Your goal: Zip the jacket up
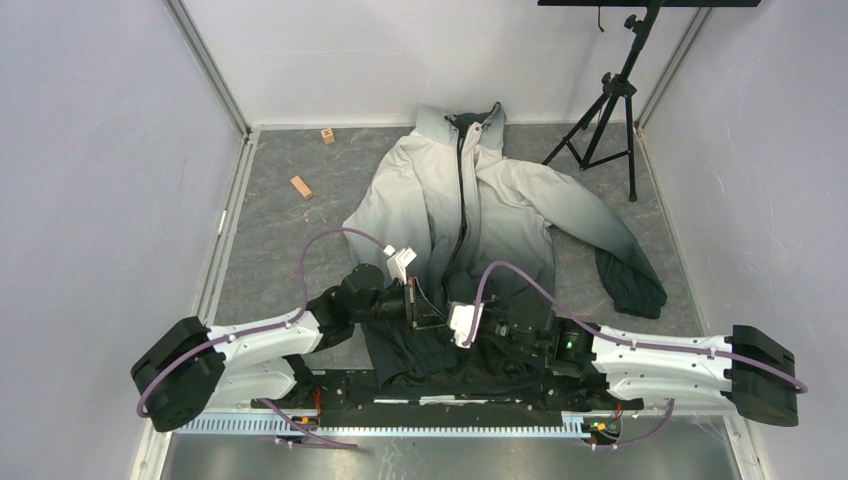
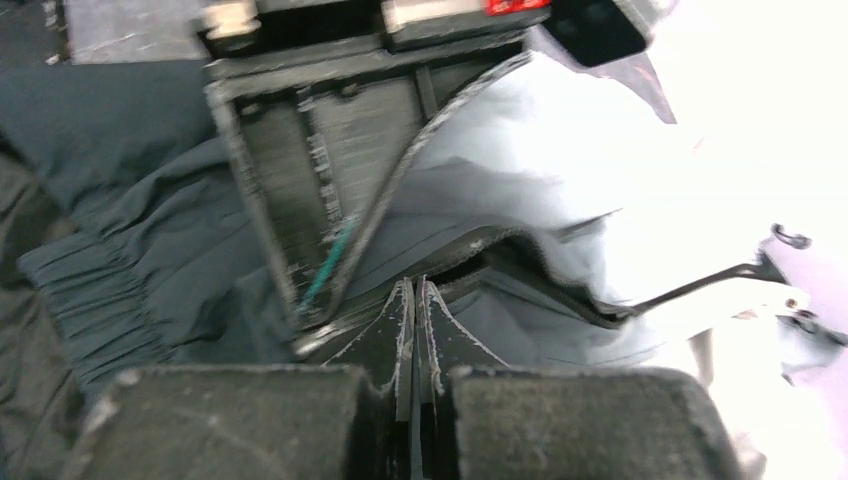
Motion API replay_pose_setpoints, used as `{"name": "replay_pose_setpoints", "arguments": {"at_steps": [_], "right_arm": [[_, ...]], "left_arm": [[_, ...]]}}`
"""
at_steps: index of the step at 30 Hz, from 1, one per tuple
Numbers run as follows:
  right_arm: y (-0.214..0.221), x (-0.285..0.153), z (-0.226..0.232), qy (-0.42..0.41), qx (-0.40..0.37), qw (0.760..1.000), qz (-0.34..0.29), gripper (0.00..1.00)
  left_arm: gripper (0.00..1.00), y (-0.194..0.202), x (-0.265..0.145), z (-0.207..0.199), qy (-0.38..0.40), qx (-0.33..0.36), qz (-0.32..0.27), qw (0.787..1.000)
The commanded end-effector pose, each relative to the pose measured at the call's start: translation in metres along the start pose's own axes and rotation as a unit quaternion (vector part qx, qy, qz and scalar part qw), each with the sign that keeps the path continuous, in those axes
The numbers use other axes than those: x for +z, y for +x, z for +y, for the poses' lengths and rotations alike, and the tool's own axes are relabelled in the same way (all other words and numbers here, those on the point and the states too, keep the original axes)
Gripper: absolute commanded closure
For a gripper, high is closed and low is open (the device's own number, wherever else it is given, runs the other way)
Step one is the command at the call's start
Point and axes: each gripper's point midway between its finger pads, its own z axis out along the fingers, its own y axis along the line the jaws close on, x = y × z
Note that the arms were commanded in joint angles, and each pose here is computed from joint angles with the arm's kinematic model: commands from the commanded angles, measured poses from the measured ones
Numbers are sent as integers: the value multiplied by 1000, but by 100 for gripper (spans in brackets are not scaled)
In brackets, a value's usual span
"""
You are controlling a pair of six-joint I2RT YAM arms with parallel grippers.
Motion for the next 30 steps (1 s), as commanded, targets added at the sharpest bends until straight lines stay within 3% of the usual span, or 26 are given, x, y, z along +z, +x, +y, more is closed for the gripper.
{"name": "replay_pose_setpoints", "arguments": {"at_steps": [1,5,10,13,21,30], "right_arm": [[-37,-8,-76,141,1,990,-1,100],[-46,-11,-82,136,13,991,6,100],[-31,-3,-110,174,16,982,66,100],[-19,6,-141,187,19,979,80,100],[17,35,-223,211,-61,966,138,100],[59,88,-352,261,-129,949,118,100]], "left_arm": [[98,34,-9,9,-18,26,70,997],[98,40,-11,8,-28,47,95,994],[98,48,-13,6,-28,56,114,992],[98,54,-18,7,-34,61,126,990],[98,61,-24,8,-38,71,150,985],[98,62,-9,5,-17,67,162,984]]}}
